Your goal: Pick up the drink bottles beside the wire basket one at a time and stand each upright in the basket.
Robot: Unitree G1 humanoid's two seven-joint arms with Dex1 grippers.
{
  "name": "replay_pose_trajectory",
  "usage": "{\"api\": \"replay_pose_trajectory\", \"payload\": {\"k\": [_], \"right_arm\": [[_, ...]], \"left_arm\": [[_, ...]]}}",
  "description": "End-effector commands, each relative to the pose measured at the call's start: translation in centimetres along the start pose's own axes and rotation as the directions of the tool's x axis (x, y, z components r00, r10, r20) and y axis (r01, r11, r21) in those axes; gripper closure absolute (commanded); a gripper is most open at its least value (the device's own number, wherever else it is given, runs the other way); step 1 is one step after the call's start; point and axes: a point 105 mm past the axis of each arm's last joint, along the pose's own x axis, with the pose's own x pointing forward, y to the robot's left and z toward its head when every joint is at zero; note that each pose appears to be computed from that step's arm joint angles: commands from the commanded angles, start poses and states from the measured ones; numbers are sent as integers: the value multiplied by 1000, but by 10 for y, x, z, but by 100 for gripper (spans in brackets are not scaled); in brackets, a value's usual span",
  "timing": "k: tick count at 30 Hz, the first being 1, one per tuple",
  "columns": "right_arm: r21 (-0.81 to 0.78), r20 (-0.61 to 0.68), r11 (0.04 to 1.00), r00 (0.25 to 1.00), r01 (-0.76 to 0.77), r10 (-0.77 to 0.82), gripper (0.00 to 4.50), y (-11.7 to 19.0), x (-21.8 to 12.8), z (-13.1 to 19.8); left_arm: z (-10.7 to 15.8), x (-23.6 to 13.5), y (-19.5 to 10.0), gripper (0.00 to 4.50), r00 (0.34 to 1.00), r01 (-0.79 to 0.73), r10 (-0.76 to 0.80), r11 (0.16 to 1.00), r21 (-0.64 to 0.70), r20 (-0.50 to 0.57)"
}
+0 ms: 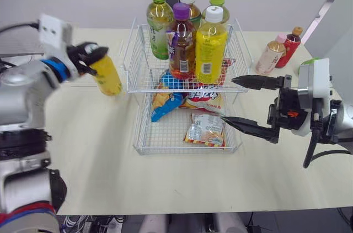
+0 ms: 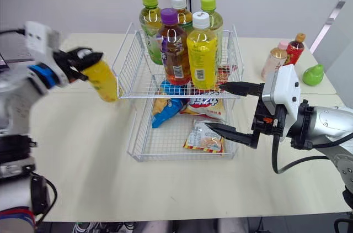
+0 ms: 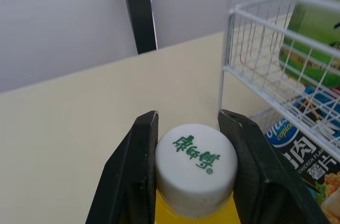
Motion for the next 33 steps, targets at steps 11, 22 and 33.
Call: {"api": "replay_pose_trajectory", "payload": {"k": [11, 22, 33], "right_arm": [[-31, 84, 999, 996, -21, 24, 0, -8, -8, 34], [-28, 84, 1000, 996, 1, 2, 0, -10, -2, 37], [-22, 78, 1000, 997, 15, -13, 0, -15, -6, 34]], "left_arm": [[168, -44, -27, 313, 916, 339, -343, 939, 55, 207], [183, -12, -68, 313, 814, 549, -550, 833, 61, 186], [124, 36, -87, 313, 805, 579, -584, 812, 76, 109]]}}
